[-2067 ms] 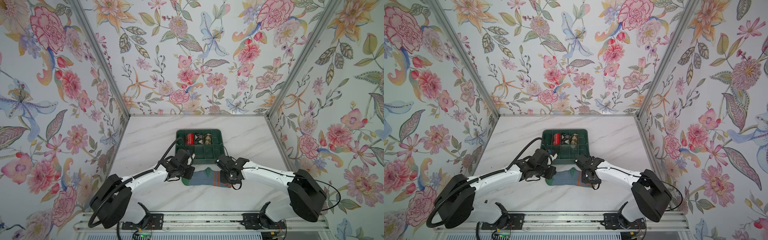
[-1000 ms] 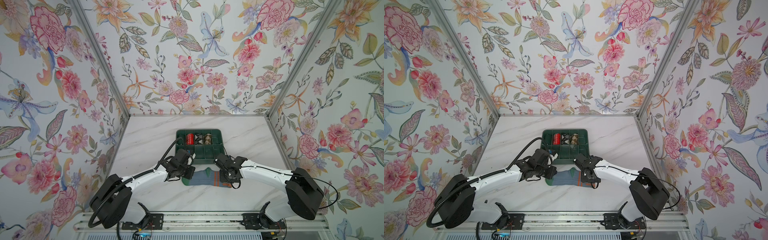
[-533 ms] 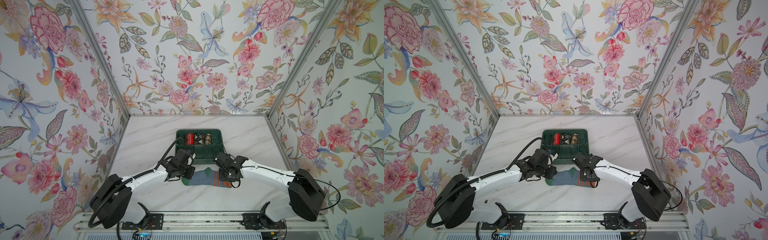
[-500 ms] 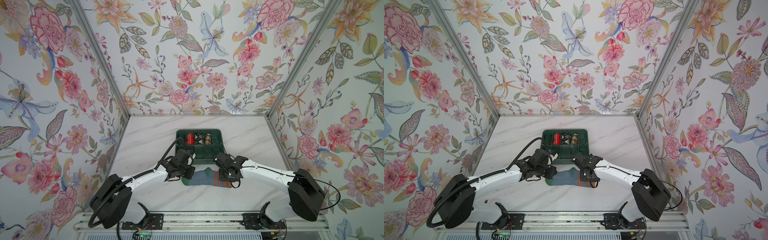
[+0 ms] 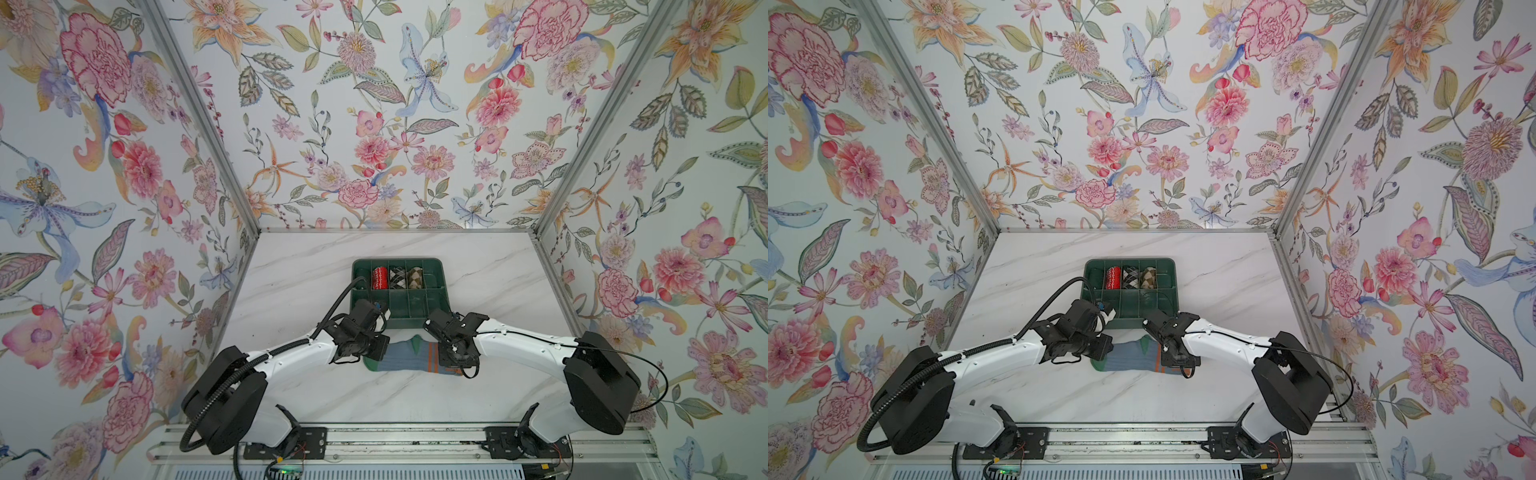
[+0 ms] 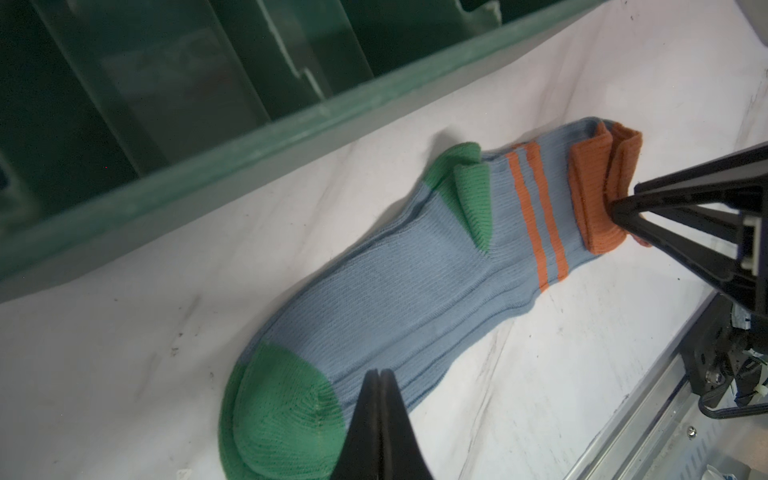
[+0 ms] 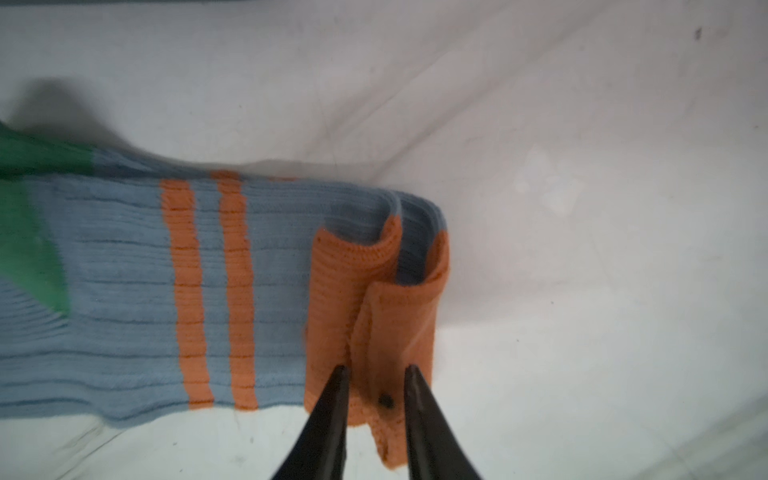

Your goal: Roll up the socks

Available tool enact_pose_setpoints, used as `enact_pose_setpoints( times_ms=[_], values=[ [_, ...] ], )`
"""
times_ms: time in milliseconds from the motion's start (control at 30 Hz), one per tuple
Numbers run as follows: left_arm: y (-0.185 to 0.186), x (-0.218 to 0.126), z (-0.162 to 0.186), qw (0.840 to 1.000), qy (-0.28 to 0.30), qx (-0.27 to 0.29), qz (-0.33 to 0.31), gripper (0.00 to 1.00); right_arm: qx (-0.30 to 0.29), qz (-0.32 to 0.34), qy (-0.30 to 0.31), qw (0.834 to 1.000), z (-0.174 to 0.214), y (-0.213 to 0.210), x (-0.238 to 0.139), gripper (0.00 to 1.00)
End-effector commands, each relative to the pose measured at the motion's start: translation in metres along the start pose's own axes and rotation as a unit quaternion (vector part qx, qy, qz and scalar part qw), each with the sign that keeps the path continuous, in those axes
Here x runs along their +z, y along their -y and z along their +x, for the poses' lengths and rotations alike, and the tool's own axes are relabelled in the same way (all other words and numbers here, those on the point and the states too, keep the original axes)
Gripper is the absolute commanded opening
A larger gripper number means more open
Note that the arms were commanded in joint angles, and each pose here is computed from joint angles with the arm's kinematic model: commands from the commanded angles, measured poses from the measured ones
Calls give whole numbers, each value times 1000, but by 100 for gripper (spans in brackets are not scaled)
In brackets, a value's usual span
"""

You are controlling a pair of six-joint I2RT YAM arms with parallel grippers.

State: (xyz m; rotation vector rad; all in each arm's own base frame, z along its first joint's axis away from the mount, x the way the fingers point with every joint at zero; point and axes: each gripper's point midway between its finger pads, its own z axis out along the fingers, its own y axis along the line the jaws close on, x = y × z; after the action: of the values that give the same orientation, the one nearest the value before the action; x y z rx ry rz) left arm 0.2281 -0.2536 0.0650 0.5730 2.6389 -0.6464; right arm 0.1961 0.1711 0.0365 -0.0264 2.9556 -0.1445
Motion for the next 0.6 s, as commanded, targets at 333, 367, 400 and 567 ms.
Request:
enact_pose_setpoints(
  times_ms=[333, 367, 400, 567],
  values=[
    [-1, 5, 9, 1000, -16, 13, 2, 5, 3, 21, 9, 1000, -1, 7, -3, 1],
    [-1, 5, 10, 1000, -16, 13, 2, 5, 4, 18, 13, 1000, -3, 6, -5, 0],
    [-2, 5, 10, 1000, -16, 12, 2, 5, 5, 16, 17, 1000, -4, 6, -7, 0],
    [-1, 5, 9, 1000, -14, 12, 3, 5, 6, 3, 30, 1000, -9, 2, -16, 0]
  ],
)
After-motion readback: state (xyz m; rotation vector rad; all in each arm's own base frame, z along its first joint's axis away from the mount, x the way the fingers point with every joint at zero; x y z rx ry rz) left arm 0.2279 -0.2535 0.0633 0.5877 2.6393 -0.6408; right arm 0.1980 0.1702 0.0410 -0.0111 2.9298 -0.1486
